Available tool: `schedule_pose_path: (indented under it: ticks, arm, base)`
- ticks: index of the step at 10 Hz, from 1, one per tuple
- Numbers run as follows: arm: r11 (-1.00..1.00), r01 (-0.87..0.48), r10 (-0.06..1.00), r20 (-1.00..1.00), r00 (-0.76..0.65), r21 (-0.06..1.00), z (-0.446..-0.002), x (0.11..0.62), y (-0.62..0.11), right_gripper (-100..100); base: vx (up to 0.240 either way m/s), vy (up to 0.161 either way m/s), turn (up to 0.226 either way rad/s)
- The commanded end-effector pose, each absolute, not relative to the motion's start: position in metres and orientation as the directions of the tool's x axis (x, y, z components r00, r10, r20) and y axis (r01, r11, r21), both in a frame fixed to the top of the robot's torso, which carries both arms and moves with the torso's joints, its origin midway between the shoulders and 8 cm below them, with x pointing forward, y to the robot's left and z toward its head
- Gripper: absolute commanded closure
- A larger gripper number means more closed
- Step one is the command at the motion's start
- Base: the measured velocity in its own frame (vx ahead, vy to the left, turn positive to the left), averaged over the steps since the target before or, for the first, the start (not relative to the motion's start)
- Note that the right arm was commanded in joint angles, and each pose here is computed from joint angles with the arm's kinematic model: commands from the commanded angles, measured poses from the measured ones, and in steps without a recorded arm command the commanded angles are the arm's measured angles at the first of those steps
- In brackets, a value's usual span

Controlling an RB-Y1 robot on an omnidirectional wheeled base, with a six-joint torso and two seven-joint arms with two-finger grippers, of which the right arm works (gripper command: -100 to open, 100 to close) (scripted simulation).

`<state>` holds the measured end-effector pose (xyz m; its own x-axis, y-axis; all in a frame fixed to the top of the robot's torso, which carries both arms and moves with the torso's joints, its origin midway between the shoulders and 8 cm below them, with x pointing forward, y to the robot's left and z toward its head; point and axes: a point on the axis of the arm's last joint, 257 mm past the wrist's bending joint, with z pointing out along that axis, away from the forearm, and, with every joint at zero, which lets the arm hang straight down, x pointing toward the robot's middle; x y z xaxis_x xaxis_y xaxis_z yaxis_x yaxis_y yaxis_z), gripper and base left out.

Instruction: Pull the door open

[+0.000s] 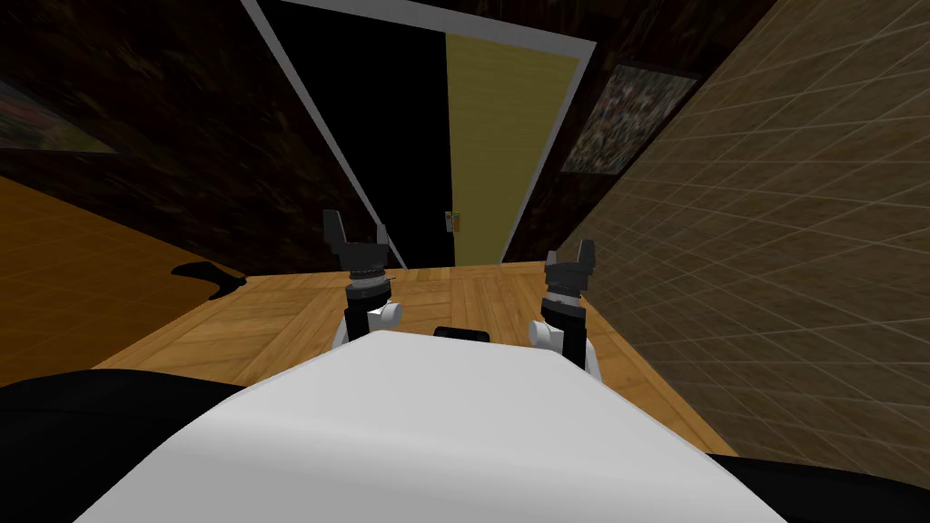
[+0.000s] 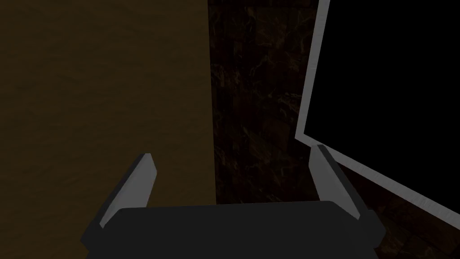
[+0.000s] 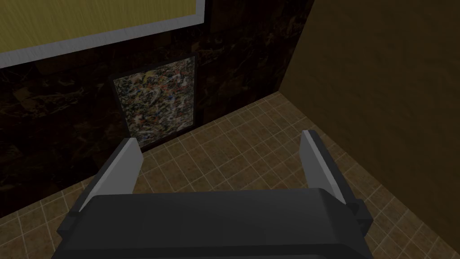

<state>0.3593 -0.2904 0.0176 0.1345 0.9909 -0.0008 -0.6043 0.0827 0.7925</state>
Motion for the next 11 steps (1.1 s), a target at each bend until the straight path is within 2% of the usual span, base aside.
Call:
schedule_pose_path:
  ticks: [1, 11]
  arm:
    - [0.087, -0.587, 0.992, -0.015, 0.126, 0.805, 0.008, 0.366, -0.29, -100]
    - [0.111, -0.46, 0.993, -0.078, 0.09, 0.881, -0.061, 0.409, -0.295, -100]
  base:
    - [0.074, 0.043, 0.047]
    - [0.157, 0.064, 0.054]
